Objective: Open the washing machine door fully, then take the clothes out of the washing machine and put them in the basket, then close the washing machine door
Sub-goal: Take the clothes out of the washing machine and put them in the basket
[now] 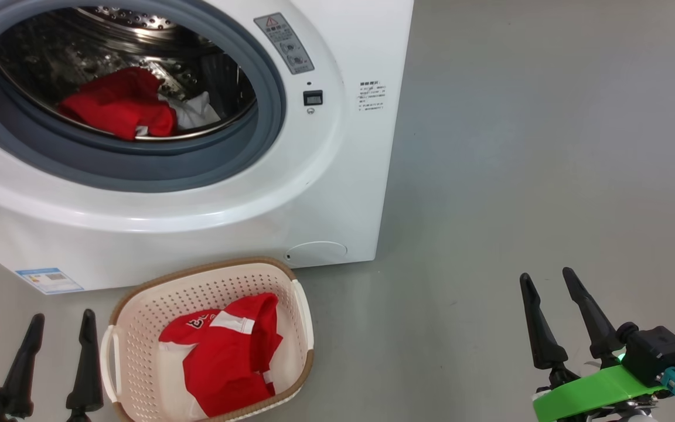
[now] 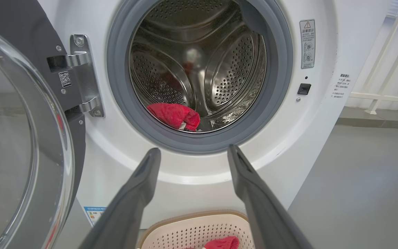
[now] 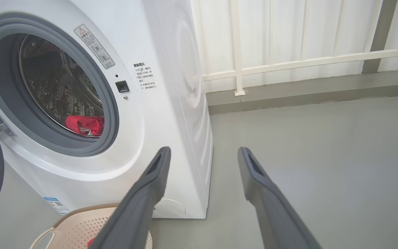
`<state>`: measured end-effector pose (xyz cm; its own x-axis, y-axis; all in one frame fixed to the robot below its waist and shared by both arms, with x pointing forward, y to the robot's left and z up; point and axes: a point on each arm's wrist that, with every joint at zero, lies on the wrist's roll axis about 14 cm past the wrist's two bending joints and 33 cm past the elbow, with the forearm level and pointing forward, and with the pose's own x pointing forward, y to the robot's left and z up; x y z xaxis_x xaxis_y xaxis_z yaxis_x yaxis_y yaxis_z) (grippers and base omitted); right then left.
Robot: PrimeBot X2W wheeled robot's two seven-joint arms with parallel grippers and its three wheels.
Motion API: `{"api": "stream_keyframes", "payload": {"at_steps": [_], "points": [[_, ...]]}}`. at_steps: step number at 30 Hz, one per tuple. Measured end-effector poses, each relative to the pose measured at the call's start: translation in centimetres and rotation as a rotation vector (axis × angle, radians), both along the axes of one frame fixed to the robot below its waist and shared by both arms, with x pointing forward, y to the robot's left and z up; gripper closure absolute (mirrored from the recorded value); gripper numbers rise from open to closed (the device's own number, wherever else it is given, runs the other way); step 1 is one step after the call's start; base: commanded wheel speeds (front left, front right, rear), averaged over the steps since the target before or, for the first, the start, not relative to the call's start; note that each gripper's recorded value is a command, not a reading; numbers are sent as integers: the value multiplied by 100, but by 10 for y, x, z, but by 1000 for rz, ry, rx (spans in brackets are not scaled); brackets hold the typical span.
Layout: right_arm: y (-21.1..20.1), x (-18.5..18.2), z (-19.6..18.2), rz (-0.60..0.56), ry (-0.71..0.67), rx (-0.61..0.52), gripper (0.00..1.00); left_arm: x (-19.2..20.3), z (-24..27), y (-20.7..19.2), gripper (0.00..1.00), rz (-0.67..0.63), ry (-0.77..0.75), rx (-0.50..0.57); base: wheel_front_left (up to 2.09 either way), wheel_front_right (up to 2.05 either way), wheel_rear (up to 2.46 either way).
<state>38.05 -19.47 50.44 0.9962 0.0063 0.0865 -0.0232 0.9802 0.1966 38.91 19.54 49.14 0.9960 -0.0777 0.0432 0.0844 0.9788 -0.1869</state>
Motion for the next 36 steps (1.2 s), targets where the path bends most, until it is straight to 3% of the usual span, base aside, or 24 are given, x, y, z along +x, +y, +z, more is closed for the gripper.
{"api": "stream_keyframes", "payload": {"at_steps": [21, 36], "points": [[5, 6, -11, 9, 31, 8, 0, 11, -27, -15, 0, -61, 78, 0, 0, 0, 0], [15, 54, -28, 40, 46, 21, 0, 133, -42, -31, 0, -199, 114, 190, 0, 0, 0]]}}
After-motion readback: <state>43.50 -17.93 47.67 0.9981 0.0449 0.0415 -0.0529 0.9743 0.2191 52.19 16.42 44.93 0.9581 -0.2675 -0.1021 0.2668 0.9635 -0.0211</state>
